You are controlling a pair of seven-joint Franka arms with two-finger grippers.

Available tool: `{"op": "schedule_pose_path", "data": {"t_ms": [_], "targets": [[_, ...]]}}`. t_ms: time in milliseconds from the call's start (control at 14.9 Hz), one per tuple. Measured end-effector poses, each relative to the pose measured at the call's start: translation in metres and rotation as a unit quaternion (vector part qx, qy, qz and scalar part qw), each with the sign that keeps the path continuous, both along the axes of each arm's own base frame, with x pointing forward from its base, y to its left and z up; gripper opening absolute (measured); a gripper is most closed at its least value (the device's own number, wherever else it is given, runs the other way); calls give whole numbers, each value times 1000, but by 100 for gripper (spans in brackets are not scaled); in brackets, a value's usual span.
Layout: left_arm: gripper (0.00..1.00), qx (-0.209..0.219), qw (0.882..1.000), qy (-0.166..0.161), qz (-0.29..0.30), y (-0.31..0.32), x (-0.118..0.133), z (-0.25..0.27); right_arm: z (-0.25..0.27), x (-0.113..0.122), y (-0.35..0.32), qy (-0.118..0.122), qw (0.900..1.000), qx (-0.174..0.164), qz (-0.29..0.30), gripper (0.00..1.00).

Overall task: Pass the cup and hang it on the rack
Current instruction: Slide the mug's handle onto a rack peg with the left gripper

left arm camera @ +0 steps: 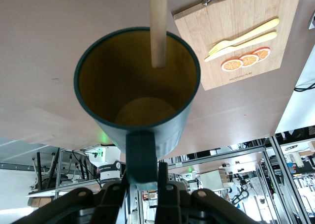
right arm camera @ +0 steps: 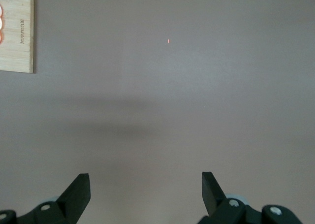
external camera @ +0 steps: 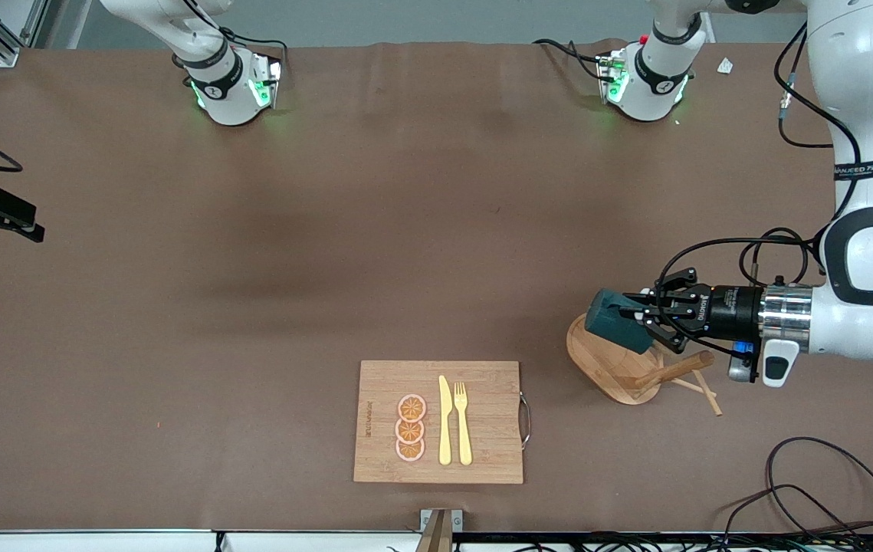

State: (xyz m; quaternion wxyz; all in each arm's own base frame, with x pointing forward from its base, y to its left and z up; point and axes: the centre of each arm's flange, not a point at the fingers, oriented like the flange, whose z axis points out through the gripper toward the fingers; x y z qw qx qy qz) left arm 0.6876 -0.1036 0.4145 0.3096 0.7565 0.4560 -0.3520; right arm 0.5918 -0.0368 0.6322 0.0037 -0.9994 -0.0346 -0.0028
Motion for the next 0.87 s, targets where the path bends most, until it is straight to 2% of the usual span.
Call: {"op": "schedule_pose_path", "data": {"t_ms": [201, 469, 870], "targets": [[21, -16, 1000, -6, 11, 16, 4, -1, -1, -1, 3, 6, 1000, 2, -30, 100], [21, -47, 999, -13, 23, 52, 8, -15, -1, -1, 1, 5, 999, -1, -38, 100], [21, -58, 998, -12, 29, 62, 11, -27, 0, 0, -3, -1, 999, -1, -43, 100]]}}
